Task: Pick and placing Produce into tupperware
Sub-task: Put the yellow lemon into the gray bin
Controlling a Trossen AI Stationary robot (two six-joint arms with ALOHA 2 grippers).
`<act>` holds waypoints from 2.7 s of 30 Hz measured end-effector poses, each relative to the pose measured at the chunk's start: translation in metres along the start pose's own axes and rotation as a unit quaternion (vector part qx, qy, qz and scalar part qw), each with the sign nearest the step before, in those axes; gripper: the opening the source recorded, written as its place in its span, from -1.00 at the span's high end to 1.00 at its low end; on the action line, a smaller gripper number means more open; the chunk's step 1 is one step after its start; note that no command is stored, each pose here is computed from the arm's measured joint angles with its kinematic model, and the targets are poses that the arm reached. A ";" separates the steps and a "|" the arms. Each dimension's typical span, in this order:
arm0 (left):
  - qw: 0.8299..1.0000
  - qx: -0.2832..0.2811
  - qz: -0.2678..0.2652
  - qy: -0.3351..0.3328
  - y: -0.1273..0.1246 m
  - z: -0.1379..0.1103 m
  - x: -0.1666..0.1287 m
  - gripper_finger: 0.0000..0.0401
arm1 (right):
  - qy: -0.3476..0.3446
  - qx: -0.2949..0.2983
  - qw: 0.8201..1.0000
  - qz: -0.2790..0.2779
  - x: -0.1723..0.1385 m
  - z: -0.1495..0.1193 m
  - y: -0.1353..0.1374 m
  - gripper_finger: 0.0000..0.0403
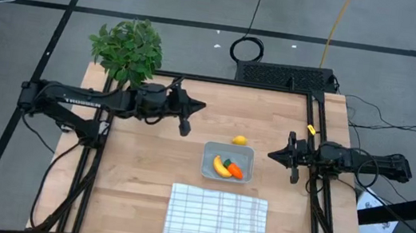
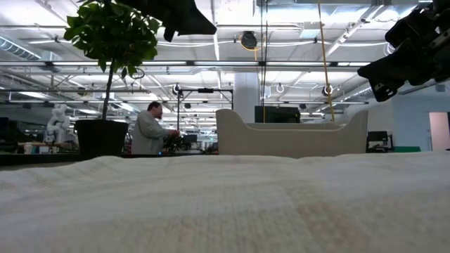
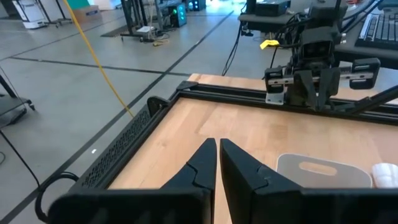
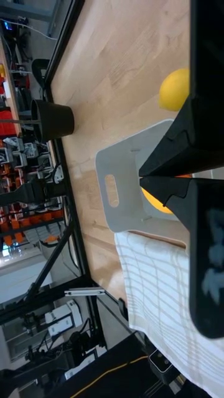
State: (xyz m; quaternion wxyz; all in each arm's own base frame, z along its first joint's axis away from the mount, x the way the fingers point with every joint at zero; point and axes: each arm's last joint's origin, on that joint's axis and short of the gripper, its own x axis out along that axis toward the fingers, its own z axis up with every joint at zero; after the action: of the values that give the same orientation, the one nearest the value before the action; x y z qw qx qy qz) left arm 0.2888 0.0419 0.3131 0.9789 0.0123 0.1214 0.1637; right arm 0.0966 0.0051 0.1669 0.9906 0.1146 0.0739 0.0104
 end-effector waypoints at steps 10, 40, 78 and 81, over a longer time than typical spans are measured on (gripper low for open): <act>1.000 0.002 -0.001 0.014 0.000 -0.003 0.000 0.87 | 0.000 -0.003 1.000 0.000 0.000 0.000 0.000 1.00; 1.000 0.003 -0.001 0.018 0.000 -0.003 0.000 0.87 | 0.000 -0.005 1.000 0.000 0.000 0.000 0.000 1.00; 0.999 -0.020 -0.026 0.022 0.007 -0.016 0.047 0.87 | -0.079 0.038 0.996 0.022 0.005 0.004 0.001 1.00; 0.999 -0.005 -0.026 0.018 0.008 -0.014 0.046 0.87 | -0.073 0.041 0.996 0.021 0.005 0.003 0.001 1.00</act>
State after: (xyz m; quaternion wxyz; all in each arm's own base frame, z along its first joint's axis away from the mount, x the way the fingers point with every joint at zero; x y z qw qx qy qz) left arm 0.3247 0.0637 0.2893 0.9806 0.0013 0.1385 0.1386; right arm 0.1020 0.0055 0.1695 0.9873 0.1575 -0.0006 0.0196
